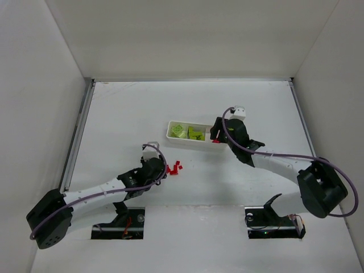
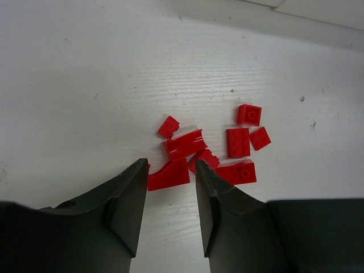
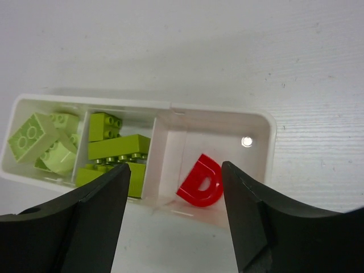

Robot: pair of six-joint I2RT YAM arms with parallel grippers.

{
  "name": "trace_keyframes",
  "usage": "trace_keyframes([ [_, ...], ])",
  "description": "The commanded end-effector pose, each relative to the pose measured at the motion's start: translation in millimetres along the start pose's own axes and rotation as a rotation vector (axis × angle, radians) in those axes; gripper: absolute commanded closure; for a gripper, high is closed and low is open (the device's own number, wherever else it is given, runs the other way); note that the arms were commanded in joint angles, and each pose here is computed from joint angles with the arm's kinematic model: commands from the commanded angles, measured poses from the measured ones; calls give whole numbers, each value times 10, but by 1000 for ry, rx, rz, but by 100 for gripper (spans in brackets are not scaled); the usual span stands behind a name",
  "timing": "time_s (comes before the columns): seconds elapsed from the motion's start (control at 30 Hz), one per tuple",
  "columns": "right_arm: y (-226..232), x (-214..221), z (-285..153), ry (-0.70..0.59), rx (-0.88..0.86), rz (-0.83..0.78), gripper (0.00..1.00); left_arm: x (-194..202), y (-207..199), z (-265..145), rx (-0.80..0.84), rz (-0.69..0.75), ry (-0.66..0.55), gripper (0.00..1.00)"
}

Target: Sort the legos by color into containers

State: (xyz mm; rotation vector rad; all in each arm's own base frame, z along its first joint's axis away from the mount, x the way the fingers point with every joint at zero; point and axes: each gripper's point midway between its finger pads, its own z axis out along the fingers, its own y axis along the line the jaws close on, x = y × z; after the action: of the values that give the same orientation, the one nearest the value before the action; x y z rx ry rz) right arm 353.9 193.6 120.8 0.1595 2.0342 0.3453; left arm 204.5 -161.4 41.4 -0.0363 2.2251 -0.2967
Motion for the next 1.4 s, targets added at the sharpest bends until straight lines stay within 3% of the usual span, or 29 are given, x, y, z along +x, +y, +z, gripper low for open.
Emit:
trace_keyframes([
  [0.0, 254, -293, -172, -87, -71, 29, 31, -169, -84, -30, -5, 25, -40, 65],
  [0.53, 576, 155, -587, -24, -192, 0, 33, 81, -32, -114, -65, -13, 17, 76],
  [0.8, 632, 282, -628, -3, -214, -3, 32, 52, -10, -28, -117, 5, 8, 63],
  [1.07, 729, 407, -665, 18, -242, -9, 32, 48, -65, 70, -122, 29, 7, 61],
  [1.23, 806, 546, -747, 46, -269, 3, 32, 75, -69, 117, -120, 21, 8, 63],
  [1.37, 888, 727, -822, 81, -298, -21, 32, 73, -55, 116, -119, 22, 5, 73],
])
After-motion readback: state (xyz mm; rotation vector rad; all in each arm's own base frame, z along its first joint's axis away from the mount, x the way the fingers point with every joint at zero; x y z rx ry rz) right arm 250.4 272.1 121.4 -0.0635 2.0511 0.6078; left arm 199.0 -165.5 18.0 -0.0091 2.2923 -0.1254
